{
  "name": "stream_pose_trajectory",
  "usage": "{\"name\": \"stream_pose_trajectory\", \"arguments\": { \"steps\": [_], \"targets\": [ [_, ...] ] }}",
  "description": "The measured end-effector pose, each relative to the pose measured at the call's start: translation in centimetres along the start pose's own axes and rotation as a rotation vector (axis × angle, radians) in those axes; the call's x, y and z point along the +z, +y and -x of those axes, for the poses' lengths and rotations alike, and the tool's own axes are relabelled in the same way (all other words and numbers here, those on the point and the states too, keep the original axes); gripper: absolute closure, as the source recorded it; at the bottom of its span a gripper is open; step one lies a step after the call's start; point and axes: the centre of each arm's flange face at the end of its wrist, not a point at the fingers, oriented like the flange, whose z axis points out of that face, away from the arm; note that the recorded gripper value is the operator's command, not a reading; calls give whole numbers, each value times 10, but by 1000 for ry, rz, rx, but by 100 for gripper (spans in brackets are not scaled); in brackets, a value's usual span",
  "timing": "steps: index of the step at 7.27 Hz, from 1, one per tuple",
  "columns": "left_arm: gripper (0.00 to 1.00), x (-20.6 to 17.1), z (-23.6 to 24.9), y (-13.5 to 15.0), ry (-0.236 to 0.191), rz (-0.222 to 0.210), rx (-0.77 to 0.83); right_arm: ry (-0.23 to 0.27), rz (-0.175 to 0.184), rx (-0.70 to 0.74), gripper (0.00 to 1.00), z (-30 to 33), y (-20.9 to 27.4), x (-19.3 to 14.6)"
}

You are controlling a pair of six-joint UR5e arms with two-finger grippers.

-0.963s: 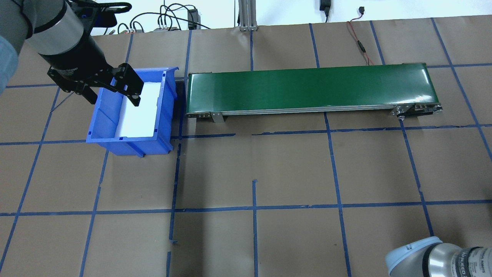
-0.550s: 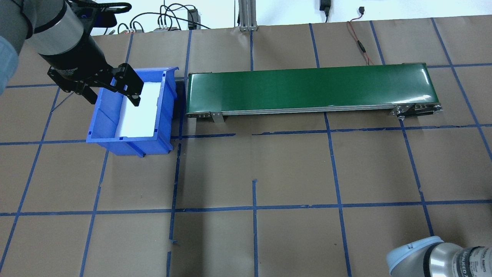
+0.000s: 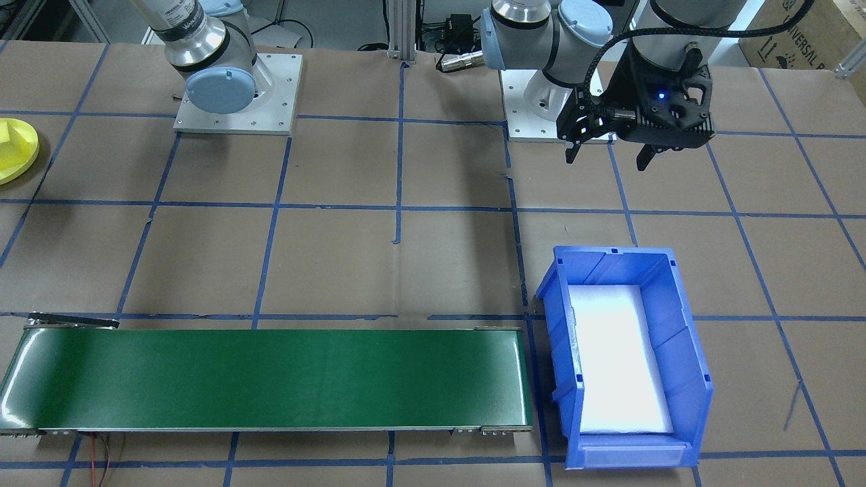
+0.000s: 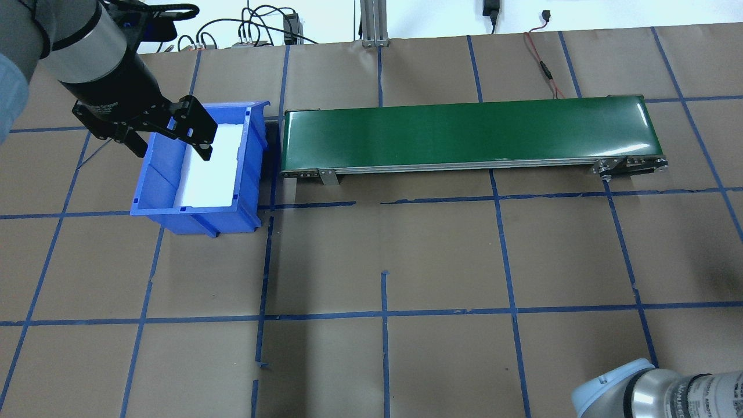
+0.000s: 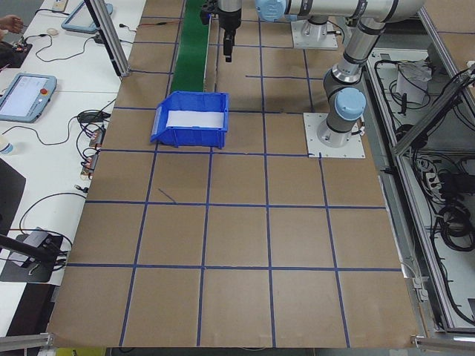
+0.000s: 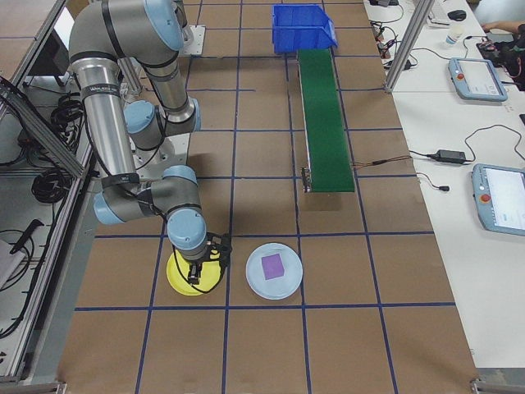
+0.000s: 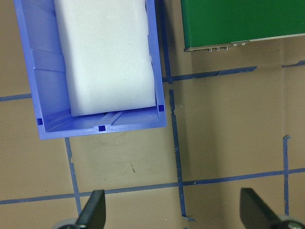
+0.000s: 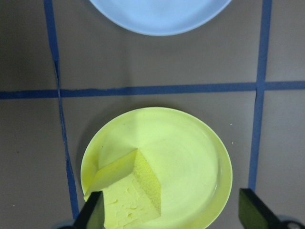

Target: Move block left to right into plate

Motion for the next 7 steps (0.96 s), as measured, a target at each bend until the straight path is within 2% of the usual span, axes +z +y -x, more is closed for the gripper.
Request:
{"name": "stream_pose_trajectory", "arguments": {
  "steps": [2,4,5,7],
  "targets": [
    [0,0,0,0,1,1,0,-7,19,1,0,64,-74,-78],
    [0,1,-1,0,1,1,-1,-7,32,60,0,187,-131,-141],
    [0,1,-1,0,1,1,-1,13,26,75,0,265,-152,-164],
    [0,1,-1,0,1,1,-1,47,-6,136,0,416,-174,-189]
  ]
}}
